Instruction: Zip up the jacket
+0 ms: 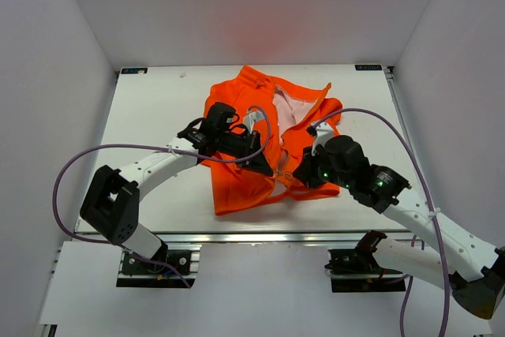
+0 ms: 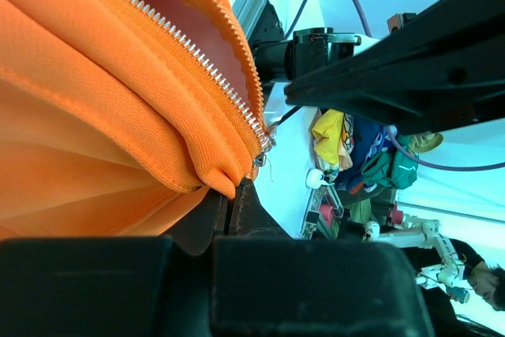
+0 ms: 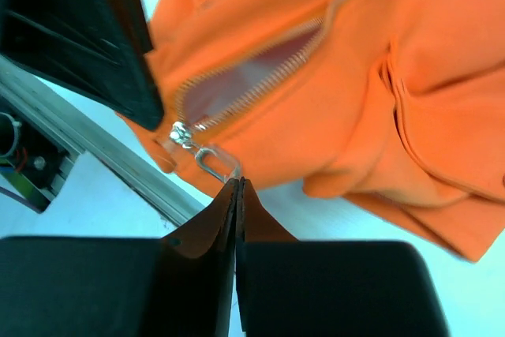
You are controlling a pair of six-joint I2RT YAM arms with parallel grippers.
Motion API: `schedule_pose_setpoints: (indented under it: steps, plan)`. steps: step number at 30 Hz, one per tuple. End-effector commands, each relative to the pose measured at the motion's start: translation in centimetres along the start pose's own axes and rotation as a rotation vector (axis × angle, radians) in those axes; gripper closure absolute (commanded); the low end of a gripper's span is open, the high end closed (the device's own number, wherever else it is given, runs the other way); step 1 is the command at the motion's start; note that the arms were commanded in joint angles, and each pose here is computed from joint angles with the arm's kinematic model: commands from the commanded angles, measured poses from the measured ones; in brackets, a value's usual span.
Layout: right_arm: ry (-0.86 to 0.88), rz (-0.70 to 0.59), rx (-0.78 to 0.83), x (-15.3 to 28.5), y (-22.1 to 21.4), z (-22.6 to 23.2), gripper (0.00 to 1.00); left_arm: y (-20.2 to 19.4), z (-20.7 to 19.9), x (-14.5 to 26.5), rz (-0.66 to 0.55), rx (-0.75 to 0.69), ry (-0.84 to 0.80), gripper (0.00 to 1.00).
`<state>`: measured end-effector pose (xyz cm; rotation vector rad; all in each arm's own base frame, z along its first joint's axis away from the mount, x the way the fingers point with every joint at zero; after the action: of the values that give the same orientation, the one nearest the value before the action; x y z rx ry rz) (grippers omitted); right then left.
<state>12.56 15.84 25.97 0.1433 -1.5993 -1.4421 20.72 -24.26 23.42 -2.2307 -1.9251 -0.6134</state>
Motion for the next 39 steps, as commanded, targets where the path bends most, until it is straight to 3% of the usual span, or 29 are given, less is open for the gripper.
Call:
schedule_pose_setpoints:
  steps: [1, 11, 20, 26, 39]
  plan:
    - [-0.047, 0.044, -0.045, 0.3, -1.1, -0.4, 0.99, -0.3, -1.6, 1.1, 0.000, -0.057, -0.028, 1.00]
    - [0.104, -0.012, 0.028, -0.1, -1.1, 0.3, 1.00, -0.4, -1.8, 1.1, 0.011, -0.077, -0.041, 1.00]
    - [0.113, -0.075, 0.080, -0.3, 0.4, 0.3, 0.67, -0.7, -1.7, 1.3, 0.017, -0.123, -0.056, 1.00]
    - [0.158, -0.039, 0.022, -1.1, 0.5, -0.2, 0.52, -0.8, -1.6, 1.1, 0.030, -0.147, -0.101, 1.00]
    - [0.335, -0.081, -0.113, -1.8, -0.4, -1.2, 0.48, -0.6, -1.6, 0.9, 0.037, -0.149, -0.132, 1.00]
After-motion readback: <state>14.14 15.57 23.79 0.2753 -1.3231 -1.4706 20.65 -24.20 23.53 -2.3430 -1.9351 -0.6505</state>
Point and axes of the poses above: each gripper's point midway between its finger pads, its own x axis back along the fingers, its own z axis along the line the jaws close on, y = z × x, the point moved 10 cm from there along x, back along the fingers, and after that the axes turned 13 degrees about x, right-handed, at the moved point
